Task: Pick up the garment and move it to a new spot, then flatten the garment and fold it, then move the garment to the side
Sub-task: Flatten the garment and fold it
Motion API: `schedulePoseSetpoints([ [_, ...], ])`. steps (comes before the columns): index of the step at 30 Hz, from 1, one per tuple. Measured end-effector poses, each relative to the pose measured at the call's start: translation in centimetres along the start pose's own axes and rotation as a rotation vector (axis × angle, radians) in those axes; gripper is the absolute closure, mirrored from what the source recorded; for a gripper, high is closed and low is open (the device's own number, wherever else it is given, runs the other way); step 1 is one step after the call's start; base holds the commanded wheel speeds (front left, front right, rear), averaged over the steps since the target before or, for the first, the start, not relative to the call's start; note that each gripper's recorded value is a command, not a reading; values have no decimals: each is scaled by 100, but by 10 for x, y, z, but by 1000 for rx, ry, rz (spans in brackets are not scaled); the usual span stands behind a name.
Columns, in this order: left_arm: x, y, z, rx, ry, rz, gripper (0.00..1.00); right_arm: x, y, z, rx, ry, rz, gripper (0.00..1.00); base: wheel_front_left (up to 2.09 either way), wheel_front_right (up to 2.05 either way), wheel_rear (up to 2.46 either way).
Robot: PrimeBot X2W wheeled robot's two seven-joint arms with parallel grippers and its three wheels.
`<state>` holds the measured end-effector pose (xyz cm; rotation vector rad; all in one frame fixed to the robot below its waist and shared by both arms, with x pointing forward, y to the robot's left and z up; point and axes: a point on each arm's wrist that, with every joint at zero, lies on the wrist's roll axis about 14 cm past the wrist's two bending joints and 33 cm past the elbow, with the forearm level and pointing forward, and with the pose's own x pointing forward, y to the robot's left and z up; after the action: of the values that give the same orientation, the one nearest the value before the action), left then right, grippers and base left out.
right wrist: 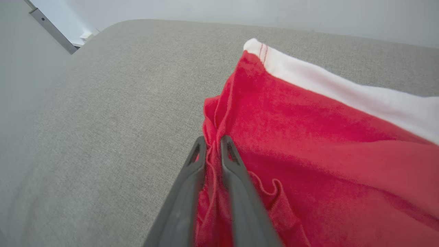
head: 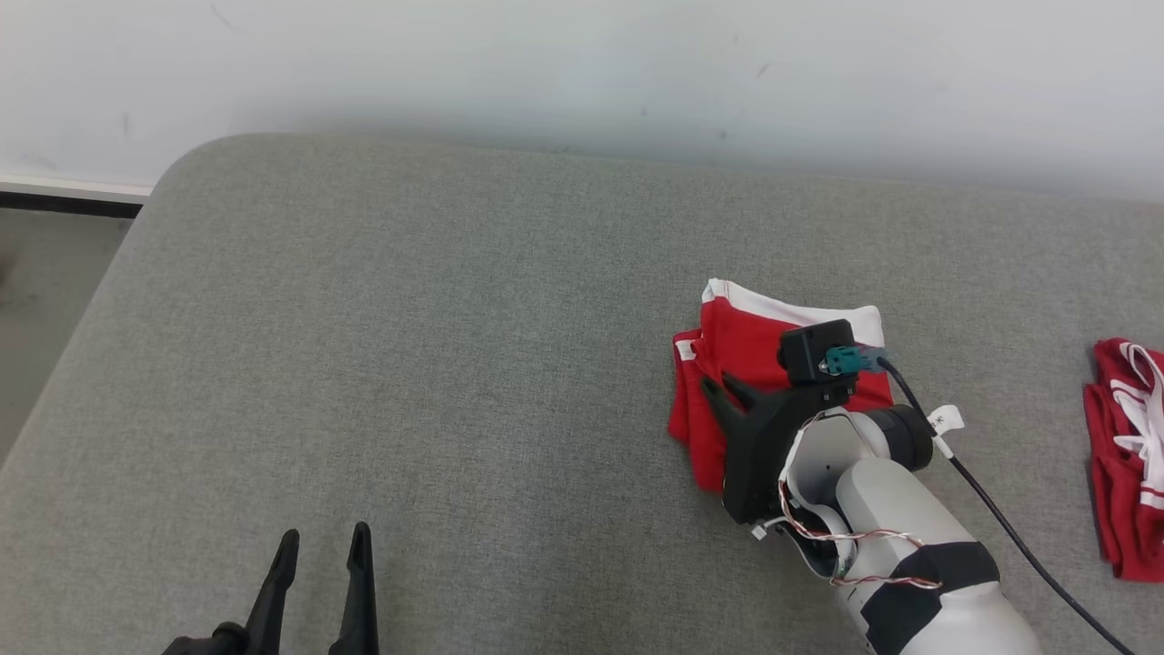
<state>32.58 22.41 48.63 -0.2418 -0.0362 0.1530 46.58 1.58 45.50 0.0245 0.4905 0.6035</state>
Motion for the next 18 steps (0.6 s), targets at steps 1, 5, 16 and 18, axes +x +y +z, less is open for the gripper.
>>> schedulePoseSetpoints([
  [1, 0, -1, 0, 0, 0, -1, 0, 0, 3, 3, 20, -18, 10, 0, 0, 0, 0],
  [5, 0, -2, 2, -3, -6, -3, 0, -3, 15, 30, 128, -133, 65, 0, 0, 0, 0],
  [16, 1, -12, 5, -10, -20, -36, 0, -39, -79, 54, 28, -298, -199, 0, 0, 0, 0],
  [18, 2, -14, 5, -11, -18, -41, 0, -46, -102, 30, 5, -247, -264, 52, 0, 0, 0],
])
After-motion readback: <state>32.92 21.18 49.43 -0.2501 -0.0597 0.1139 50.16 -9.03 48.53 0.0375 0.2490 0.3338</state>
